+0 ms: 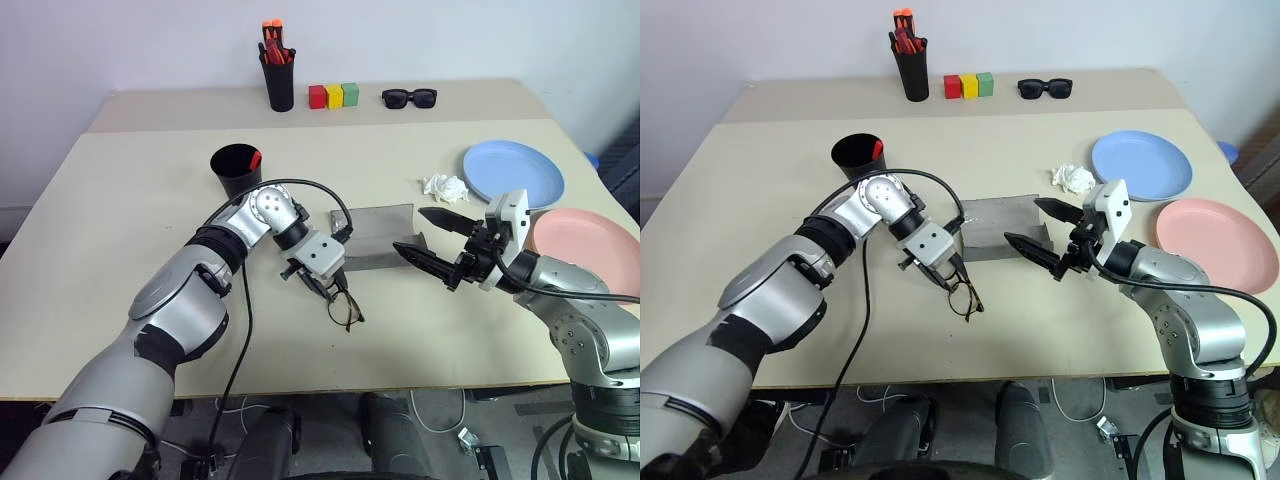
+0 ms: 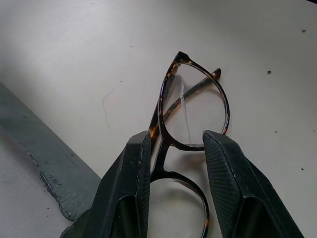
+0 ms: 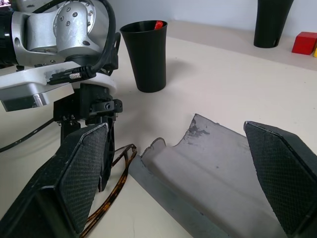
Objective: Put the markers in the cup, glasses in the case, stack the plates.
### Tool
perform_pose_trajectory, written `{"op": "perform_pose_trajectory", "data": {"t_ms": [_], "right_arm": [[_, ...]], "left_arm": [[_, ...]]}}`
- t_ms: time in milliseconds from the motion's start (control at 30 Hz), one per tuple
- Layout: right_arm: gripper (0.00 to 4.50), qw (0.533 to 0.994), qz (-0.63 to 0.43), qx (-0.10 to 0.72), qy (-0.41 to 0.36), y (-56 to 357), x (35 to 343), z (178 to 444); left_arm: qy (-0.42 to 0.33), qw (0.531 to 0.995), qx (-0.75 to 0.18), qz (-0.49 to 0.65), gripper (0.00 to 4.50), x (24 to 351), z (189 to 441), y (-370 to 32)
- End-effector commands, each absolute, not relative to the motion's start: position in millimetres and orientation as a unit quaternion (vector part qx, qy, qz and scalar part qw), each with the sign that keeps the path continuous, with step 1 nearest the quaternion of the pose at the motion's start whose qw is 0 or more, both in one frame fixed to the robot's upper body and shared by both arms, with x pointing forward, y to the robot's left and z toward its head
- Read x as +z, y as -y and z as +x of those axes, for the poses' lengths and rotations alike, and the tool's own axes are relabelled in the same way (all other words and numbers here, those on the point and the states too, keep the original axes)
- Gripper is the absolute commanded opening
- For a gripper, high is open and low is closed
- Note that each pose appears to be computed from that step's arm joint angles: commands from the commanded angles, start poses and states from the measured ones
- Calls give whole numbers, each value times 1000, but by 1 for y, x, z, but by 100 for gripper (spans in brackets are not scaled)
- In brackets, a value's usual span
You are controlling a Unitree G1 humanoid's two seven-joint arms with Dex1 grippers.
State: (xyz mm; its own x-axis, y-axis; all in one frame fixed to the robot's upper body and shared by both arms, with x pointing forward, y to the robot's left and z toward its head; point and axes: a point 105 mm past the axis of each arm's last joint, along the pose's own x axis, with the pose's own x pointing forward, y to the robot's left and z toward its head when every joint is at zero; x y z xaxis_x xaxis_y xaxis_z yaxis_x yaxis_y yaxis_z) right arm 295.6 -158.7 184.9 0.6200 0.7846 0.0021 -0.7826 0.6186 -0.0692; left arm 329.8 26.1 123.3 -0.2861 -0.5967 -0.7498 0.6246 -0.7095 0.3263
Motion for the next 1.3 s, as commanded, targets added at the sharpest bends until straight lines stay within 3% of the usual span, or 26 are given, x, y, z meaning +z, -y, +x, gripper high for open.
{"op": "perform_pose_trajectory", "data": {"t_ms": [33,200,367,833,967,1100,1300], "right_arm": [[450,894,-47,443,43,154,198,294],[450,893,-48,445,44,152,196,294],[450,893,-49,445,45,152,196,294],[450,892,-54,446,47,152,195,295],[450,892,-50,447,47,152,195,295],[450,891,-48,449,47,151,194,295],[450,892,-50,446,49,151,193,296]], "left_arm": [[-4,379,-792,479,169,137,335,-26],[-12,384,-785,485,169,140,339,-28],[-20,383,-787,483,5,135,338,-29],[-51,387,-792,469,5,135,336,-33],[-25,386,-787,480,132,143,338,-32],[10,376,-778,504,338,149,340,-32],[36,359,-770,526,338,149,340,-30]]}}
